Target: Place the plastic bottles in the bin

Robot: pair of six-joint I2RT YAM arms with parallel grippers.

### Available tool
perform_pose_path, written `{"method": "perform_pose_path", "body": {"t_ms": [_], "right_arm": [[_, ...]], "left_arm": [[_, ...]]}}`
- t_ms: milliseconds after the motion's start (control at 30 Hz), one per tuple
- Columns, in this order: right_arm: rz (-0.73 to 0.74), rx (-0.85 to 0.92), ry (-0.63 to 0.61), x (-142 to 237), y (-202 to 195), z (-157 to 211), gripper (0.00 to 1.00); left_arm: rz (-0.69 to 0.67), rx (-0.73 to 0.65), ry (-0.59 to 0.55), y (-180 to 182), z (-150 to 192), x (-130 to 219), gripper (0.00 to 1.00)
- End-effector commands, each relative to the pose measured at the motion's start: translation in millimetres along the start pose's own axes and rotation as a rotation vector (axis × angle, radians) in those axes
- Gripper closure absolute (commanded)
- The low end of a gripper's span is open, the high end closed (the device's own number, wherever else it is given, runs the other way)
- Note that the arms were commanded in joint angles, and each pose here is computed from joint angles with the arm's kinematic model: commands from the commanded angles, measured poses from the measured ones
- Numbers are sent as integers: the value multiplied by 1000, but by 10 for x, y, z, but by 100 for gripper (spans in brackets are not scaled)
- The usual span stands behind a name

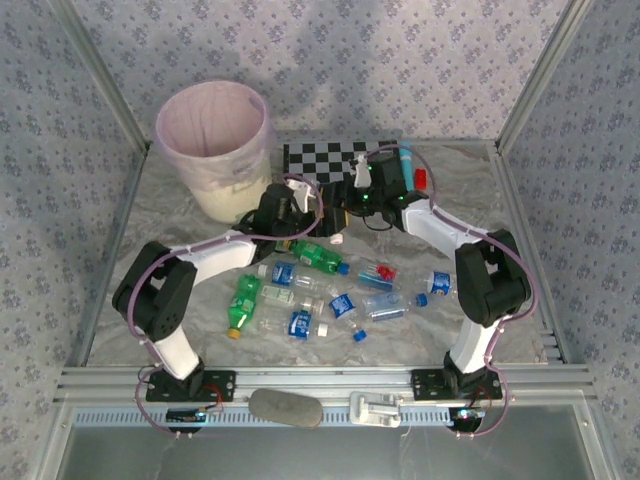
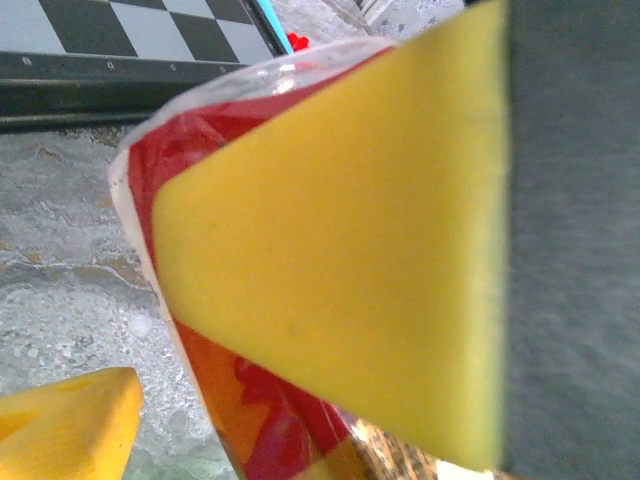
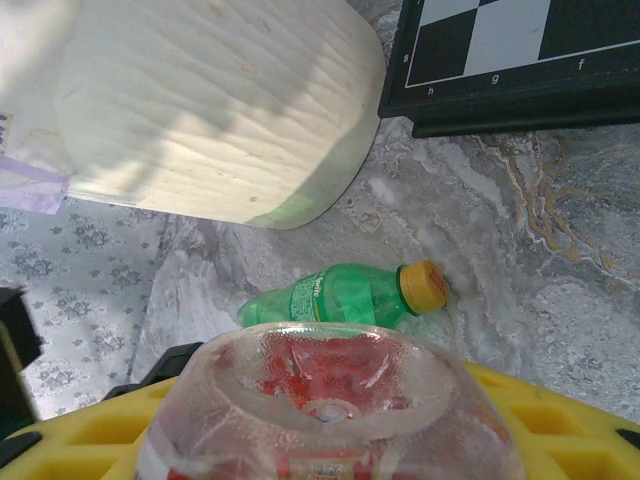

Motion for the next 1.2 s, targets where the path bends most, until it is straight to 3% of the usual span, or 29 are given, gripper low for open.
{"method": "perform_pose_path", "body": {"t_ms": [0, 100, 333, 533, 800, 933, 1167], "right_arm": [[-37, 9, -17, 89, 151, -24, 47], [-40, 13, -25, 103, 171, -37, 47], [-33, 19, -36, 148, 183, -42, 47], [-26, 20, -46, 185, 188, -48, 42], [24, 37, -138, 508, 196, -246, 22], [52, 41, -198, 720, 206, -332, 17], [191, -7, -230, 930, -137, -122, 12]], "left_arm": [[47, -3, -13, -167, -90, -52, 3], [47, -5, -2, -189, -42, -84, 4], [26, 1, -8, -150, -40, -80, 34], [11, -2, -14, -137, -42, -47, 47], [-35, 4, 5, -35, 81, 34, 49], [-71, 8, 16, 44, 182, 125, 49], [-112, -40, -6, 14, 127, 393, 49]]}}
Point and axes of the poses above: each hand's point on the last joint's axis, 136 mm out from that joint toward the fingers, its own x axis back along the fingers, its own y axis along the line the jaws close on, z = x × y, the point moved 1 cm from there along x, back along the fingers, and after that the axes turned 2 degrees about -x, right-handed, at the moved point
